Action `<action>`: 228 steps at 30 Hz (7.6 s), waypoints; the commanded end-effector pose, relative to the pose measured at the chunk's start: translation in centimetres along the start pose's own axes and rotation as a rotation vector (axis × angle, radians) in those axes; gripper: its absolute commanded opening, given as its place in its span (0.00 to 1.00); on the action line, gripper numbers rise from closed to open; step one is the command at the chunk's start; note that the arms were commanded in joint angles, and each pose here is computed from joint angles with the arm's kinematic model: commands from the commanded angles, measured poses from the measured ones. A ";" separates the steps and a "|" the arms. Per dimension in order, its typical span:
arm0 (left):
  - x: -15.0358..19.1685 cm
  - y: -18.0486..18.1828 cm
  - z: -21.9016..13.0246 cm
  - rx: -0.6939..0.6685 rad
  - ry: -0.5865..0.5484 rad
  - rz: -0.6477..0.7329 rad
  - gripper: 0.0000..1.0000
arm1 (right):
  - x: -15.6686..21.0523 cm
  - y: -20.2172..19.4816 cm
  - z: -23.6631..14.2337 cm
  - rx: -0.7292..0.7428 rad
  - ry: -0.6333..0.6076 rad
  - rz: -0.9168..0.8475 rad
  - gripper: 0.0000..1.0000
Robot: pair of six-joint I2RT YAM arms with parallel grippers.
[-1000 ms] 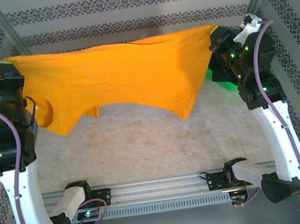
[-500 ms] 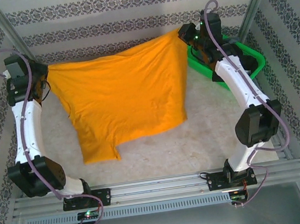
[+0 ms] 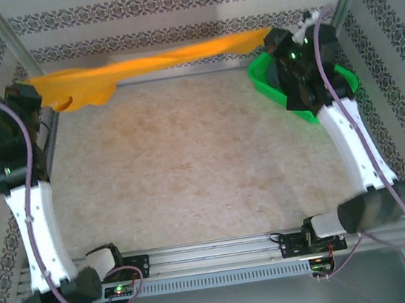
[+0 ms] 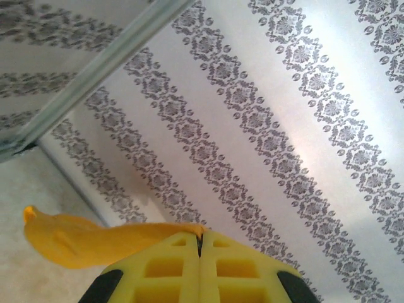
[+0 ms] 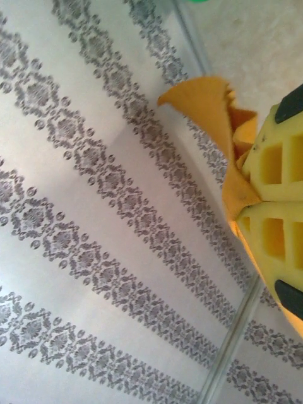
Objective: Fold and stack the t-shirts
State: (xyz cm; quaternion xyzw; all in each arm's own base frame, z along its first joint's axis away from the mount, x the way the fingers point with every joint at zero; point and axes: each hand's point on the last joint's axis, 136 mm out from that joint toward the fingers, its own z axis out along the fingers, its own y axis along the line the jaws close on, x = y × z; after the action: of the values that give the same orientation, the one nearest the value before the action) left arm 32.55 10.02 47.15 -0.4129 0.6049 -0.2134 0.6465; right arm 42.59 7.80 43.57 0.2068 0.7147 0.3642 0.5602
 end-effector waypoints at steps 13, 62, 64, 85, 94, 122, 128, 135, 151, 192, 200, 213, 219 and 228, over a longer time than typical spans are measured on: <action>21.5 26.0 -6.9 -0.634 0.484 -0.052 0.65 | 22.1 -24.9 -8.0 0.670 0.460 0.128 0.55; 35.1 25.6 11.7 -0.507 0.932 0.355 0.12 | 20.5 -25.0 5.7 0.551 0.563 0.020 0.47; 34.9 25.5 11.4 -0.518 0.941 0.376 0.13 | 20.5 -25.1 5.7 0.557 0.559 0.018 0.47; 34.8 26.6 11.0 -0.526 1.001 0.633 0.36 | 20.8 -25.0 5.3 0.550 0.574 0.022 0.46; 35.1 26.1 11.1 -0.492 1.005 0.627 0.23 | 20.6 -25.2 5.3 0.560 0.568 0.019 0.46; 30.3 24.1 5.1 -0.552 0.798 0.428 0.00 | 19.0 -30.6 9.6 0.663 0.407 0.119 0.43; 28.7 23.6 3.8 -0.550 0.761 0.408 0.00 | 20.0 -31.9 11.3 0.707 0.441 0.065 0.42; 27.9 23.5 3.1 -0.549 0.757 0.388 0.00 | 21.8 -33.1 12.8 0.729 0.496 0.040 0.41; 27.4 24.9 2.5 -0.619 0.787 0.444 0.00 | 23.6 -32.7 12.1 0.877 0.577 -0.126 0.44; 26.8 25.9 4.2 -0.582 0.825 0.346 0.00 | 26.8 -30.9 9.1 0.962 0.838 -0.187 0.18; 27.3 24.3 4.3 -0.533 0.855 0.368 0.00 | 24.9 -30.2 7.5 0.959 0.780 -0.214 0.00; 29.6 25.1 -7.9 -0.652 1.013 0.481 0.00 | 25.3 -29.7 -2.4 0.984 0.860 -0.276 0.00; 26.4 25.5 -13.3 -0.745 0.937 0.536 0.00 | 26.0 -29.6 -8.3 1.009 0.869 -0.271 0.00; 24.8 24.1 -16.2 -0.743 0.874 0.444 0.00 | 26.5 -28.1 -15.3 1.006 0.835 -0.179 0.00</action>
State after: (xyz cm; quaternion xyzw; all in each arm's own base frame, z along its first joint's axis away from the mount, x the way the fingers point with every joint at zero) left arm 17.81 -0.75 12.99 -0.3255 0.9285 -0.0145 0.1782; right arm 25.87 3.97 6.45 0.2083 0.9717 -0.0114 0.1111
